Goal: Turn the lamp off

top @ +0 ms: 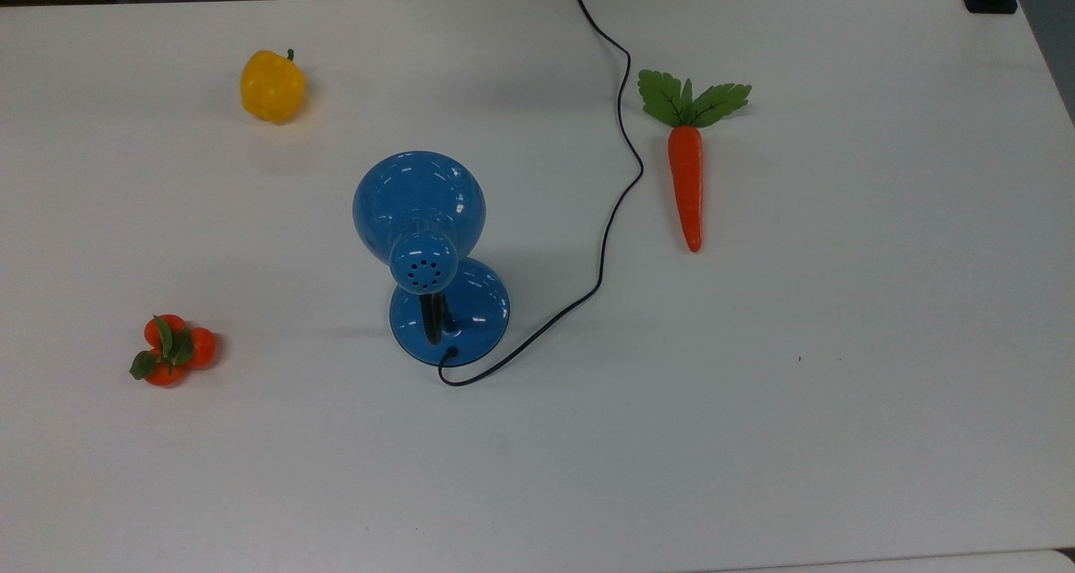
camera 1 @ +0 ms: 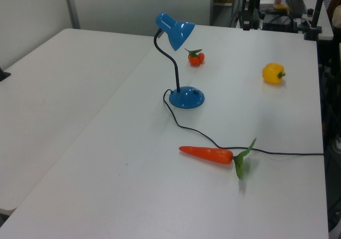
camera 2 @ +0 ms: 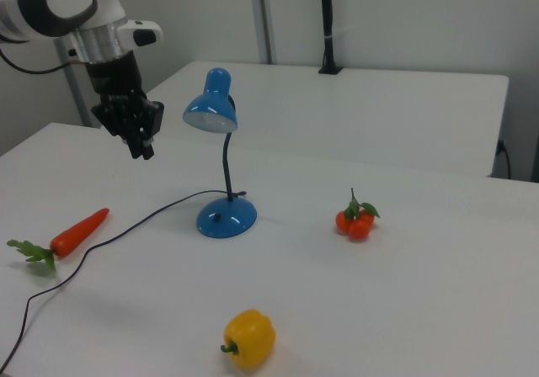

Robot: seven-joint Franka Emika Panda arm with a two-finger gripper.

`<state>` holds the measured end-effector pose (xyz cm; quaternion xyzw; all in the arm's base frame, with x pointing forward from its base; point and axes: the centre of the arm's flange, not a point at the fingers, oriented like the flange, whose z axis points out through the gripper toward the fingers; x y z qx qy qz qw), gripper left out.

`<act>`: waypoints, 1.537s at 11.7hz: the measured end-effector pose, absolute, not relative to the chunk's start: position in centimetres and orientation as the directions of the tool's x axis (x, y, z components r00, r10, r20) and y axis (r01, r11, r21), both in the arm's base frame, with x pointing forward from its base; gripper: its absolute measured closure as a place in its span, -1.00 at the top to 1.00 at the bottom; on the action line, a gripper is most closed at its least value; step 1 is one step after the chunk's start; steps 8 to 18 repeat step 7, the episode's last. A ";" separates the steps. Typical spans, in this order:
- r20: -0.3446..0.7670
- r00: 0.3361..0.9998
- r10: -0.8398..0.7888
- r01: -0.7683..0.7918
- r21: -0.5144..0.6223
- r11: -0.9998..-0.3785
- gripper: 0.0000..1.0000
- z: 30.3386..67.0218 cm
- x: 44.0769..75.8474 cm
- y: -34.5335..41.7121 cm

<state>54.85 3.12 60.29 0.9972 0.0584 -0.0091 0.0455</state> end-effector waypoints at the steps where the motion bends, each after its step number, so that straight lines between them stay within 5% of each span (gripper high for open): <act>1: -0.029 0.994 0.110 0.112 0.089 -0.990 -0.29 60.3 54.8 2.8; 6: -0.015 0.995 0.101 0.102 0.091 -0.991 0.98 61.0 54.5 2.3; 18: -0.015 0.995 0.101 0.102 0.091 -0.991 1.00 61.0 54.5 2.3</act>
